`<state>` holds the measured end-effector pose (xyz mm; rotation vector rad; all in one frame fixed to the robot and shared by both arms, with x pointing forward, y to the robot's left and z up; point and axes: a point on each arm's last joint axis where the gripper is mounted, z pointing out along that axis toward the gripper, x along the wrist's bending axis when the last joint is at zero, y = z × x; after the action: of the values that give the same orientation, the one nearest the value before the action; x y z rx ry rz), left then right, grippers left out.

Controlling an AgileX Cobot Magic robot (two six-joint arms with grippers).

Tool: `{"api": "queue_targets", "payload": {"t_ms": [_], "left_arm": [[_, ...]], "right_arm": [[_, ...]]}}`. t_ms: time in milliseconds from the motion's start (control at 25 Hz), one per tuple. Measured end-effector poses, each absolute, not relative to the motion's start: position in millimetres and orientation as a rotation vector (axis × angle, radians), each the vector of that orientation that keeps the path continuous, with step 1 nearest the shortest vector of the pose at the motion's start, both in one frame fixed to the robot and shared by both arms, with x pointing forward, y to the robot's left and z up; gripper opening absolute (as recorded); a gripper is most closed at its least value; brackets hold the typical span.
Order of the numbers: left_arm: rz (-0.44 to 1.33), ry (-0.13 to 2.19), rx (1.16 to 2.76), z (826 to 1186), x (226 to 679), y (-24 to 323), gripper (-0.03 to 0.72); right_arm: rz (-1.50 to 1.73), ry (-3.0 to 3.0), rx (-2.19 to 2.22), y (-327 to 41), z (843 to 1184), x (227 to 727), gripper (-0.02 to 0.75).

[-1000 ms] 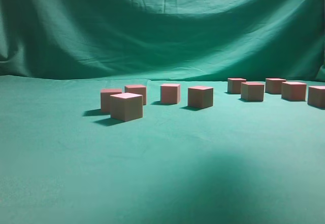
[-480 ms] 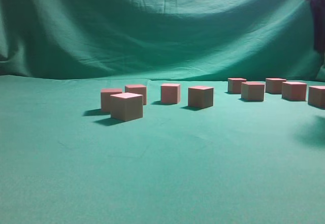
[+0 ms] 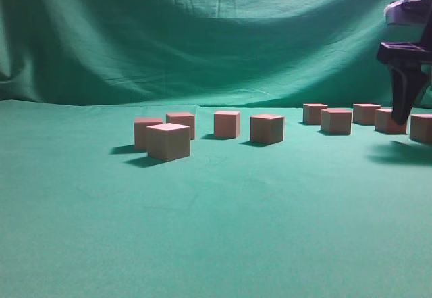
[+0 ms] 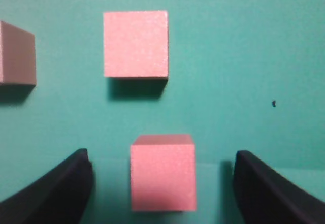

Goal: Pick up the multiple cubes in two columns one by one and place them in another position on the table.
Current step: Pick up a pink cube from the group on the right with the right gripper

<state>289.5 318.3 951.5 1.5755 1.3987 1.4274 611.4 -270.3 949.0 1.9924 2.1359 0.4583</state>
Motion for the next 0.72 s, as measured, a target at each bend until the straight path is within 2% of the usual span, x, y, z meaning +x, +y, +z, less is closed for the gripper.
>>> {"api": "queue_targets", "payload": {"t_ms": [80, 200, 360, 560, 720], "left_arm": [[1.427, 1.399, 1.575, 951.5, 289.5, 318.3, 0.000], [1.427, 1.399, 1.575, 951.5, 289.5, 318.3, 0.000], [1.427, 1.399, 1.575, 951.5, 289.5, 318.3, 0.000], [1.427, 1.399, 1.575, 951.5, 289.5, 318.3, 0.000], [1.427, 1.399, 1.575, 951.5, 289.5, 318.3, 0.000]], "right_arm": [[0.456, 2.142, 1.982, -270.3, 943.7, 613.5, 0.579], [0.450, 2.146, 1.980, -270.4, 938.6, 615.0, 0.457], [0.447, 2.148, 1.983, -270.4, 936.4, 615.5, 0.255], [0.435, 2.163, 1.994, -270.1, 942.0, 611.6, 0.263], [0.476, 2.181, 2.065, -264.8, 968.8, 597.3, 0.263]]}}
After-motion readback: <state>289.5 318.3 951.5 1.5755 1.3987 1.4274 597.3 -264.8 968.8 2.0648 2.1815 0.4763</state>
